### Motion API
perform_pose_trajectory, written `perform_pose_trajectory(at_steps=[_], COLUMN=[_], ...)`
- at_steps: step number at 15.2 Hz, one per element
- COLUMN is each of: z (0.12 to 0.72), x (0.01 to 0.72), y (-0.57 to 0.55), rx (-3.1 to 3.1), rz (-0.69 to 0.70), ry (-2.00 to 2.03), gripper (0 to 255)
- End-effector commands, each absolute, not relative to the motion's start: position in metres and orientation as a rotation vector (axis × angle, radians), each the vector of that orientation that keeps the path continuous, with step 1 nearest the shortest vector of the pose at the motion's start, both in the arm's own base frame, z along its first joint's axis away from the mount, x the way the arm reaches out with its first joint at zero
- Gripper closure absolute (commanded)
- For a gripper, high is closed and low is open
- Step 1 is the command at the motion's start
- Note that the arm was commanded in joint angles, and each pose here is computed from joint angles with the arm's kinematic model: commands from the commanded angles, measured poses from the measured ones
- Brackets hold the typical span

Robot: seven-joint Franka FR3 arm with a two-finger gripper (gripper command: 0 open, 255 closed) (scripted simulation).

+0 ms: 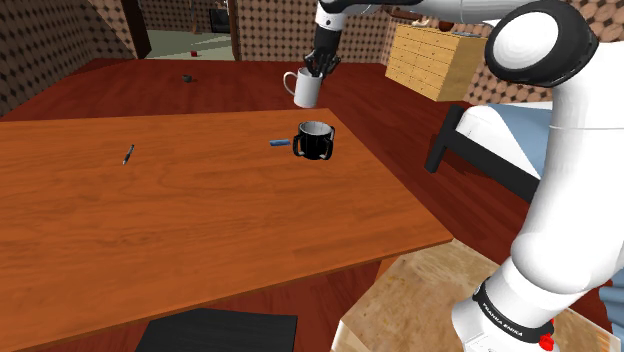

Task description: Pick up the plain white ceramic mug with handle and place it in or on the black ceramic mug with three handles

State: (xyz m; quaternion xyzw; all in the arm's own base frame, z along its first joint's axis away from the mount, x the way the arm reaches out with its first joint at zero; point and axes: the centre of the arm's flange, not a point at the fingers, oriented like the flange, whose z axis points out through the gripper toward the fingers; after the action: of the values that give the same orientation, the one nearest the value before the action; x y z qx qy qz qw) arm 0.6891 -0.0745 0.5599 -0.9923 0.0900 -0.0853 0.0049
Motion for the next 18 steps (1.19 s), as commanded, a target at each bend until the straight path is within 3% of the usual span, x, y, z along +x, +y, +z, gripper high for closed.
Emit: perform_pose_trajectory(at_steps=[1, 18], z=[0.563, 0.473], x=[0.696, 0.696], y=[-0.101, -0.101], rx=[-3.108, -3.108], rz=[-0.267, -0.267], ry=[0.280, 0.280], gripper=[255, 255])
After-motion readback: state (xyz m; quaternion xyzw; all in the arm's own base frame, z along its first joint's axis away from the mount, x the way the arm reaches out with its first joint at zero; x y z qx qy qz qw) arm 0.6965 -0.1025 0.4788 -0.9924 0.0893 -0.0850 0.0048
